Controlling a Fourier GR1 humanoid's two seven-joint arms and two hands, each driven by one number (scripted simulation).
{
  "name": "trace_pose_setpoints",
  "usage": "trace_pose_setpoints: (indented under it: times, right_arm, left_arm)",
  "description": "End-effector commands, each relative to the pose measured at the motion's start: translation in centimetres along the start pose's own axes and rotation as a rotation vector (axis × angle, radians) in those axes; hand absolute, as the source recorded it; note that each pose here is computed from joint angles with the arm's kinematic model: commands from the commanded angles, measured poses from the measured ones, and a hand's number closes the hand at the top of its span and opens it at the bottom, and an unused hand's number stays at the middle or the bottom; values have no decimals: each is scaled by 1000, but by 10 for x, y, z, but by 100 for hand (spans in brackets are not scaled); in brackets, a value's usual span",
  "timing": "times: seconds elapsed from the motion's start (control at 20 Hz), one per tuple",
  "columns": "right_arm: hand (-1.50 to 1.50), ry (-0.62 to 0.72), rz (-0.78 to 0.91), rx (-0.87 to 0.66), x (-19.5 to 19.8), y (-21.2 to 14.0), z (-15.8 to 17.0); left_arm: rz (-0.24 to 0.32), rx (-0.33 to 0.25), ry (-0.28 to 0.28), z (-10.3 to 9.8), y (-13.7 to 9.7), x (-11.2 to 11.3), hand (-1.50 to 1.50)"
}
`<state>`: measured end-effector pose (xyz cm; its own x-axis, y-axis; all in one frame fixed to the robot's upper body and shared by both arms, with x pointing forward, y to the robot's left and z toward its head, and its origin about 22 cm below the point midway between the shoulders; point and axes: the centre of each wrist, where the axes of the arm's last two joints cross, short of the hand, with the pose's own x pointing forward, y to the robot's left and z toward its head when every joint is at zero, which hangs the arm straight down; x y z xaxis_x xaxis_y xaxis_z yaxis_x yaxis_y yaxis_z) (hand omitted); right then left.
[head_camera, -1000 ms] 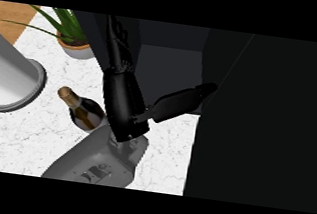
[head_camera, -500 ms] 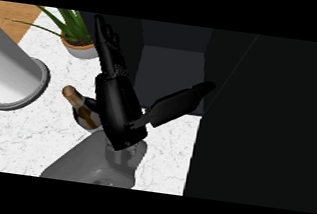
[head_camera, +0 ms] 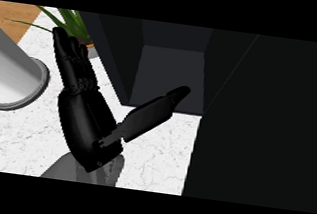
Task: Pick up the wine, place it into the cabinet and close the cabinet
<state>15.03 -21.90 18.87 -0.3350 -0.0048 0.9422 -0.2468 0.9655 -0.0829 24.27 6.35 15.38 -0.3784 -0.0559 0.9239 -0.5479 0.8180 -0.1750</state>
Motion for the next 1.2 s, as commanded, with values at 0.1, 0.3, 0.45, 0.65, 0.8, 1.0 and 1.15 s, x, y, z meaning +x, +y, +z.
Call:
trace_pose_setpoints:
  times: [0.1, 0.3, 0.45, 0.65, 0.8, 1.0, 1.15]
  right_arm:
    - [-150, -32, -15, 13, 34, 4, 17]
    - [-150, -66, -23, -6, 26, 10, 15]
    - [-150, -51, -17, 5, 26, 4, 18]
    - [-150, -46, -16, 18, 30, 4, 17]
    - [-150, -33, -7, 11, 29, 5, 14]
    - [-150, -48, -8, 15, 34, 1, 23]
    - [-150, -48, -13, 34, 28, 0, 11]
  left_arm:
    - [-24, 74, 14, 0, 27, 13, -150]
    - [-25, 103, 32, -14, 43, 11, -150]
    - [-25, 106, 70, 3, 61, 19, -150]
    - [-10, 124, 140, 9, 63, -7, -150]
    - [-1, 120, 150, 13, 79, -7, -150]
    - [1, 123, 180, 9, 83, -19, -150]
    - [-17, 140, 214, 3, 89, -35, -150]
